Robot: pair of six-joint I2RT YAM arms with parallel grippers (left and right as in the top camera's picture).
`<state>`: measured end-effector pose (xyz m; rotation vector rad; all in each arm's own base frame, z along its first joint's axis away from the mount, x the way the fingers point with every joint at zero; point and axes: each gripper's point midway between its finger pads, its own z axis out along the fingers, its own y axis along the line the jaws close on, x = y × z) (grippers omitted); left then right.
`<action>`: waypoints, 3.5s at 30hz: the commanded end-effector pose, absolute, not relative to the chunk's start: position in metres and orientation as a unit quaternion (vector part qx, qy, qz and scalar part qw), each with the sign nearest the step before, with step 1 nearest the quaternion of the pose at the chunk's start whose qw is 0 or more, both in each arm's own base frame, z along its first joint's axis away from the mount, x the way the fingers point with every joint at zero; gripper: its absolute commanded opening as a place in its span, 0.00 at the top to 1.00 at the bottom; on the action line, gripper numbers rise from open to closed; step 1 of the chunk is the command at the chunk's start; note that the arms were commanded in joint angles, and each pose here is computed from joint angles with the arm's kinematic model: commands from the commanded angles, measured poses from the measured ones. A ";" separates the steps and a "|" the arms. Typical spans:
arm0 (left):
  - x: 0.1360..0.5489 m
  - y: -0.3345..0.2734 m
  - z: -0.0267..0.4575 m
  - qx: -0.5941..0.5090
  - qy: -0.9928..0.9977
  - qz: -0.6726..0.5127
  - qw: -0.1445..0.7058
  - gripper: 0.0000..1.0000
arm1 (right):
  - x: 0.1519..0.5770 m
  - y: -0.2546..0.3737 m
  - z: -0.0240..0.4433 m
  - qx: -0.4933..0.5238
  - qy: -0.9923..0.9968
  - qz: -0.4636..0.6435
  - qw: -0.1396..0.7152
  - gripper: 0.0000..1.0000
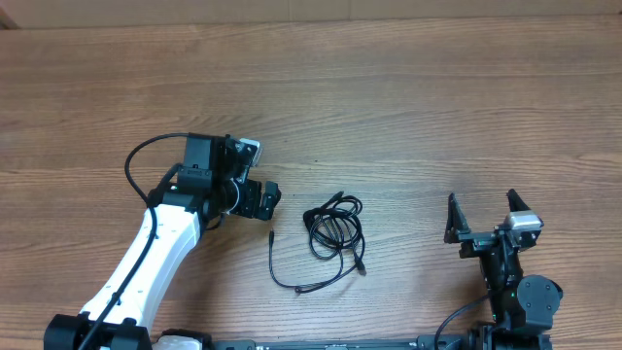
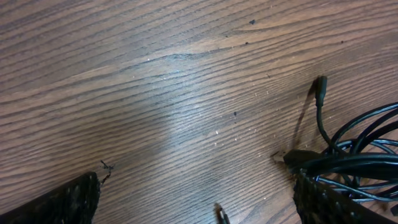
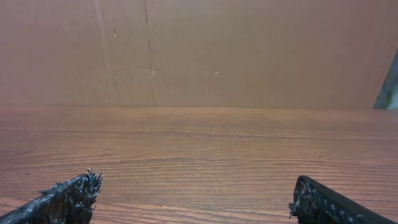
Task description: Untangle cables
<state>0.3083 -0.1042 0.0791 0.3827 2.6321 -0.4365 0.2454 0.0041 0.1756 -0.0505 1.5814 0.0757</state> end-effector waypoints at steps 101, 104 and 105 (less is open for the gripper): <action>0.289 -0.220 0.091 0.434 0.827 -0.229 0.274 0.01 | 0.246 0.002 0.174 -0.017 0.709 0.030 0.704 0.00; 0.289 -0.220 0.075 0.432 0.835 -0.229 0.252 0.06 | 0.246 0.002 0.174 -0.017 0.710 0.031 0.704 0.00; 0.289 -0.220 0.073 0.432 0.835 -0.229 0.251 0.08 | 0.246 0.002 0.174 -0.017 0.710 0.030 0.704 0.00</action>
